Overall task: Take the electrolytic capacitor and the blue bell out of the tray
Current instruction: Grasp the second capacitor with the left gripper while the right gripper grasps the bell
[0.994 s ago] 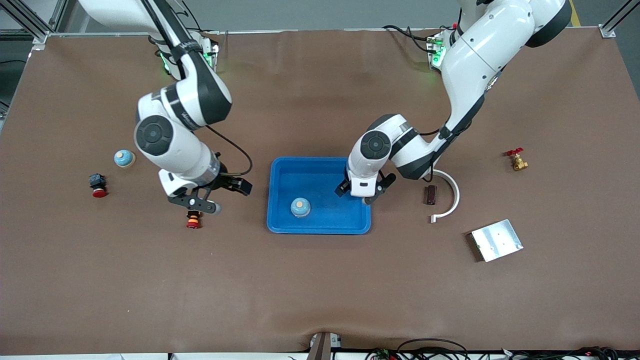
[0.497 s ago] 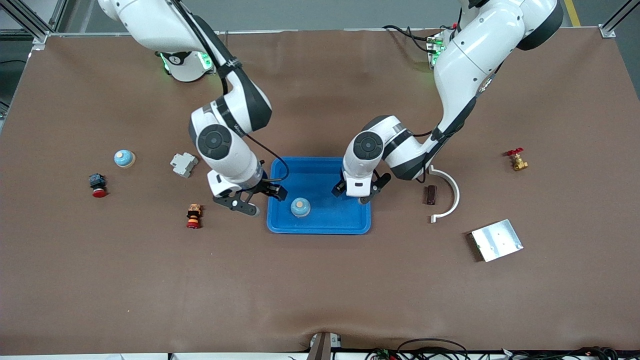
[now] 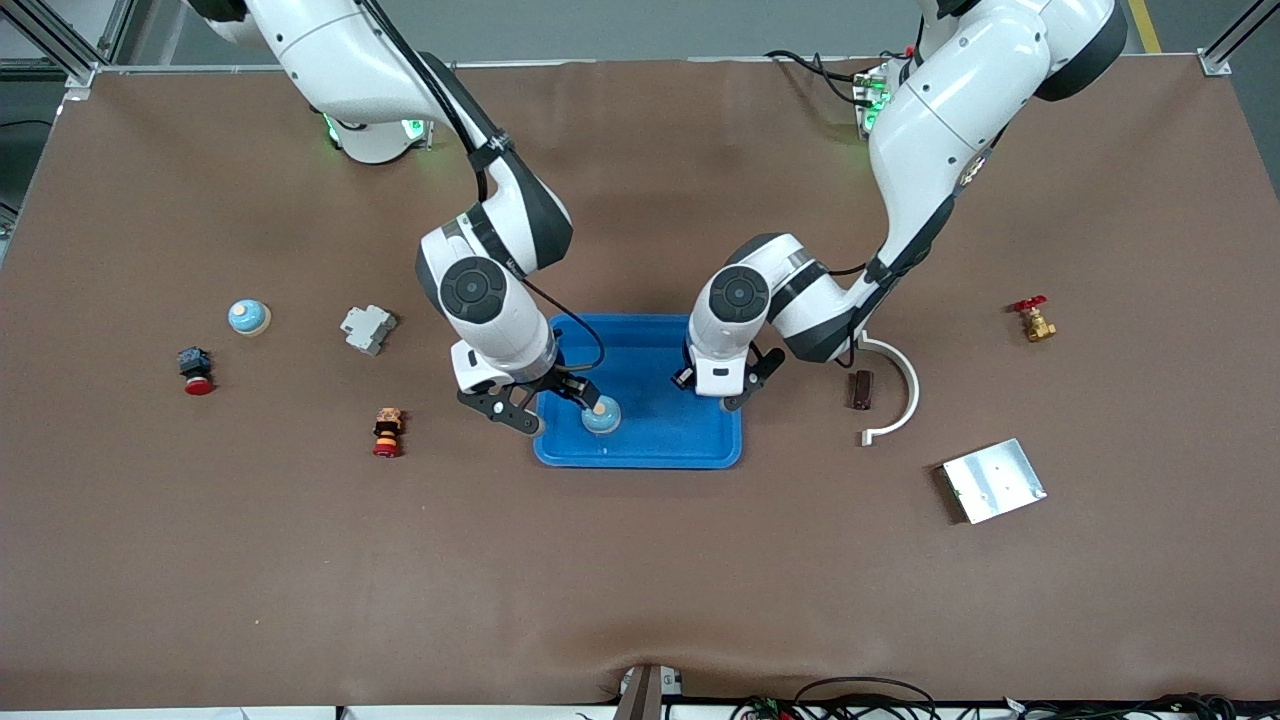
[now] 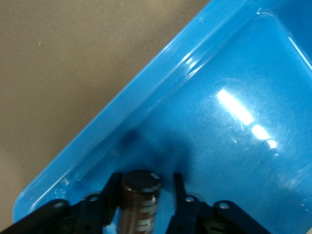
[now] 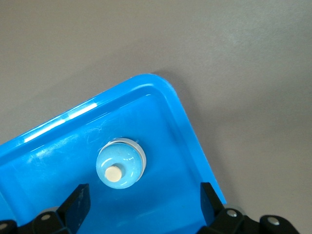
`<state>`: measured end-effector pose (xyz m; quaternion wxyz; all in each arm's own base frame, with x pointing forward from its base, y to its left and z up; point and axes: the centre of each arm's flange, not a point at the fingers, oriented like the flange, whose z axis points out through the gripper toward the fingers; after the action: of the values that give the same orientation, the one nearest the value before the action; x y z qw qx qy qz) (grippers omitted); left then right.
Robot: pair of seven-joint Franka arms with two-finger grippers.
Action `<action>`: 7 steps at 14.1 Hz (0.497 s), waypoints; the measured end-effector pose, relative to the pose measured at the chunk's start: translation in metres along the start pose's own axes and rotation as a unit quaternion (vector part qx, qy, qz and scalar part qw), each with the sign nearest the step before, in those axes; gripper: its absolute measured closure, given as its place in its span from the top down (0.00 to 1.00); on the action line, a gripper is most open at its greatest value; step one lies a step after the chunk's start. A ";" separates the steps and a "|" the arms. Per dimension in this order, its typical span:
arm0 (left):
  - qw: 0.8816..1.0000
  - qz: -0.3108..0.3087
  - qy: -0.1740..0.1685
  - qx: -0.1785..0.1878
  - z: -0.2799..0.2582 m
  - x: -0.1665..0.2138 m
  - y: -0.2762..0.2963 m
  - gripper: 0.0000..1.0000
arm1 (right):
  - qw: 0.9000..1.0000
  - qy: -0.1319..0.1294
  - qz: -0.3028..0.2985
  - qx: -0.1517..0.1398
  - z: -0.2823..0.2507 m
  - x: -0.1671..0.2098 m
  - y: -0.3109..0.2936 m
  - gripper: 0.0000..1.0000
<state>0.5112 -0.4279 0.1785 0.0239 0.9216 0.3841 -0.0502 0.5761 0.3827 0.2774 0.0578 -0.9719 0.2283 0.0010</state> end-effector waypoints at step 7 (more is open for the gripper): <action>1.000 0.004 0.011 -0.002 -0.006 0.005 0.004 0.34 | 1.000 0.011 0.013 -0.003 0.032 -0.014 -0.027 1.00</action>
<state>0.5179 -0.4269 0.1840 0.0217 0.9237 0.3804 -0.0398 0.5767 0.4164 0.2487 0.0522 -0.9690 0.2414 -0.0082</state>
